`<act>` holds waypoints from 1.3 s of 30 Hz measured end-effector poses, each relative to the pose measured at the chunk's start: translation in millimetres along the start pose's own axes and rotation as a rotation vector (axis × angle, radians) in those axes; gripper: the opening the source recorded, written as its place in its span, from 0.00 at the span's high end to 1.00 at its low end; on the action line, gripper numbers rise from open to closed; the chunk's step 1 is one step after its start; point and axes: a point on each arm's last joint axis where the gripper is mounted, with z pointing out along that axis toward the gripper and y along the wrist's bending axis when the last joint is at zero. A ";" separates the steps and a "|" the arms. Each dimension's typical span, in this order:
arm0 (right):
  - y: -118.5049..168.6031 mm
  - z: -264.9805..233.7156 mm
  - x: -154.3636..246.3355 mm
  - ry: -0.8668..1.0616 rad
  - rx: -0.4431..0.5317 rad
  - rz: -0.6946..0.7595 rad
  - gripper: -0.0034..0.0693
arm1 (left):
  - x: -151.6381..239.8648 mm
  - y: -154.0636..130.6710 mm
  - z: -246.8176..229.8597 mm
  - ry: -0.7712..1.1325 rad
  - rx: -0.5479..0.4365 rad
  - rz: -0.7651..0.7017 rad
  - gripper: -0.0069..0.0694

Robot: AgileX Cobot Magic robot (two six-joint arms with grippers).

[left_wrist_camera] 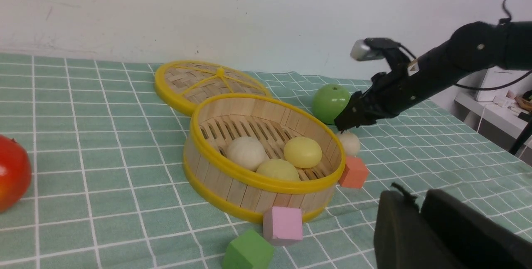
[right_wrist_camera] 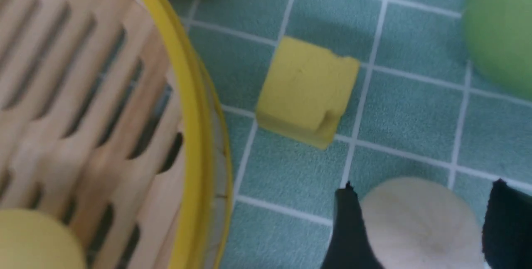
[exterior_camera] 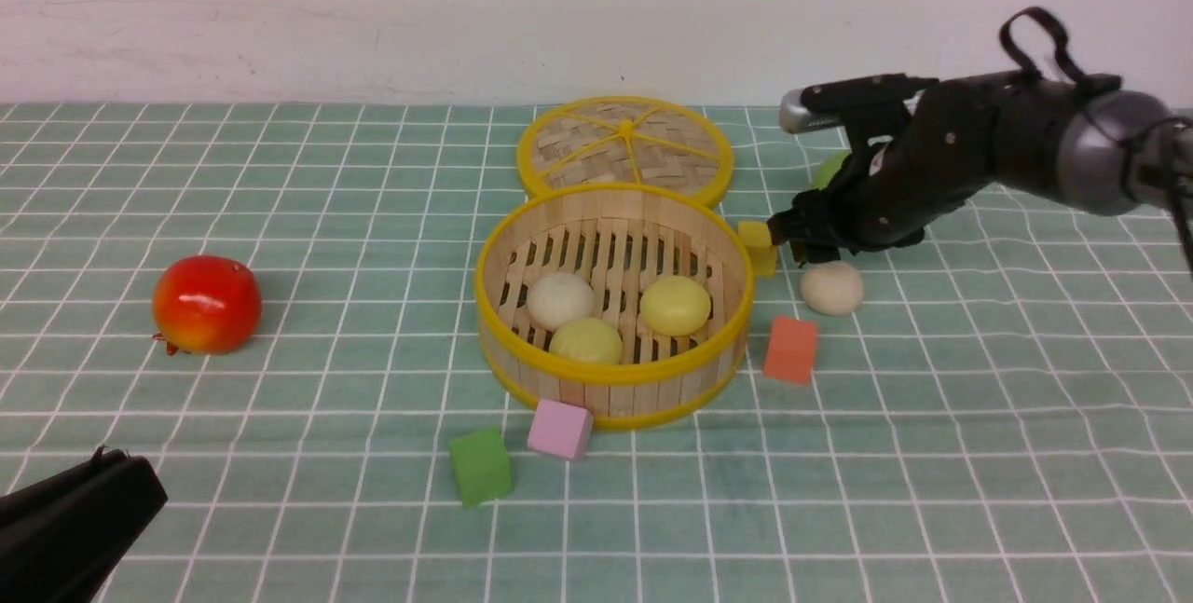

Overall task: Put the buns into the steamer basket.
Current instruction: Use the right arm to grab a steamed stuffed bun

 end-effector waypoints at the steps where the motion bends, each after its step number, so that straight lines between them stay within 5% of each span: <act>1: -0.5 4.2 1.8 0.009 0.004 -0.007 0.38 | 0.0 0.0 0.0 0.000 0.000 0.000 0.81; 19: -15.1 2.7 1.4 0.020 0.024 0.075 0.38 | 0.0 0.0 0.0 0.000 0.000 0.000 0.79; 32: -14.7 3.3 3.4 0.039 0.021 0.088 0.68 | 0.0 0.0 0.0 0.000 0.000 0.000 0.79; 39: -14.5 8.9 7.5 0.060 0.016 0.089 0.71 | 0.0 0.0 0.0 0.000 0.000 0.000 0.79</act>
